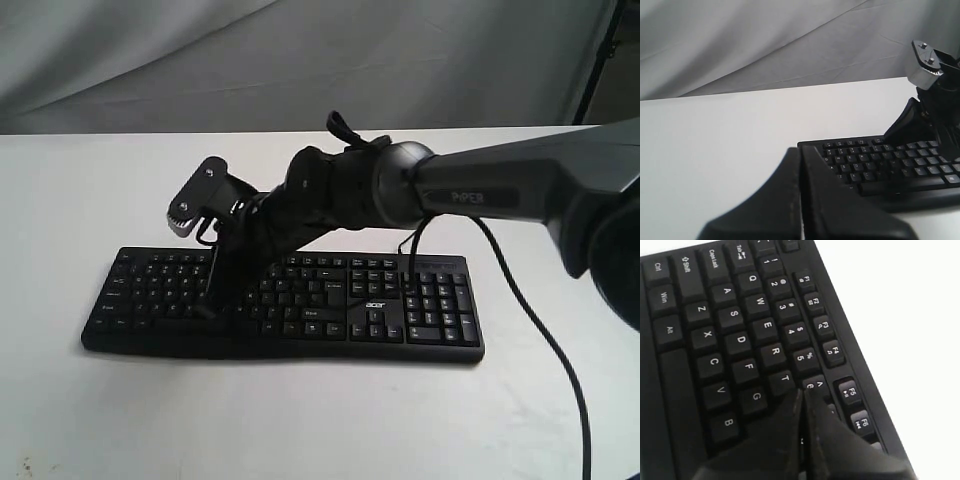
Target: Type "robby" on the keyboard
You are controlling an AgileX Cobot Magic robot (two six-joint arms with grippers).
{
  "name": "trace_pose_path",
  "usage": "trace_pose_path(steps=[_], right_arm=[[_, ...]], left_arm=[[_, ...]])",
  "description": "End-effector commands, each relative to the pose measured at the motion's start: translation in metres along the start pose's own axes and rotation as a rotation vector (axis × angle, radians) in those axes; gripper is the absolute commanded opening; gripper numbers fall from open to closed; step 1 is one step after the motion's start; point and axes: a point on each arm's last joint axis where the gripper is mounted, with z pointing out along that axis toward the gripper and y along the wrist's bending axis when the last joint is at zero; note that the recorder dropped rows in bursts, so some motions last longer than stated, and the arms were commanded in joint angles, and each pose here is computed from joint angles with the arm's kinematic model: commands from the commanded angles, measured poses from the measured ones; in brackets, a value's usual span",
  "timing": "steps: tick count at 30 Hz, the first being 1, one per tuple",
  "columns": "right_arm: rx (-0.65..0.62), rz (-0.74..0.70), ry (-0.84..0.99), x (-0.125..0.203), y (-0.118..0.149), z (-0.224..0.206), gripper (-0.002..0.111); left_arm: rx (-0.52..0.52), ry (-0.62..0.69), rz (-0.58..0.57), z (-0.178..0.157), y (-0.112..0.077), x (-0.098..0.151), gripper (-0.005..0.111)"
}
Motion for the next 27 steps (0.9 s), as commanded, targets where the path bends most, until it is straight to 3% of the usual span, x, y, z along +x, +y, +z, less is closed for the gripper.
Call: trace_pose_path(steps=[1, 9, 27], right_arm=[[0.024, 0.006, -0.026, -0.005, -0.005, -0.006, 0.000], [-0.022, 0.027, -0.033, -0.015, -0.008, -0.001, 0.000], [-0.067, 0.064, 0.024, -0.003, -0.008, 0.009, 0.000]], left_arm=[[0.005, -0.005, 0.003, 0.000, 0.000, 0.001, 0.000], [0.005, -0.005, 0.003, 0.000, 0.000, 0.001, 0.000], [0.005, -0.005, 0.003, 0.000, 0.000, 0.001, 0.000]])
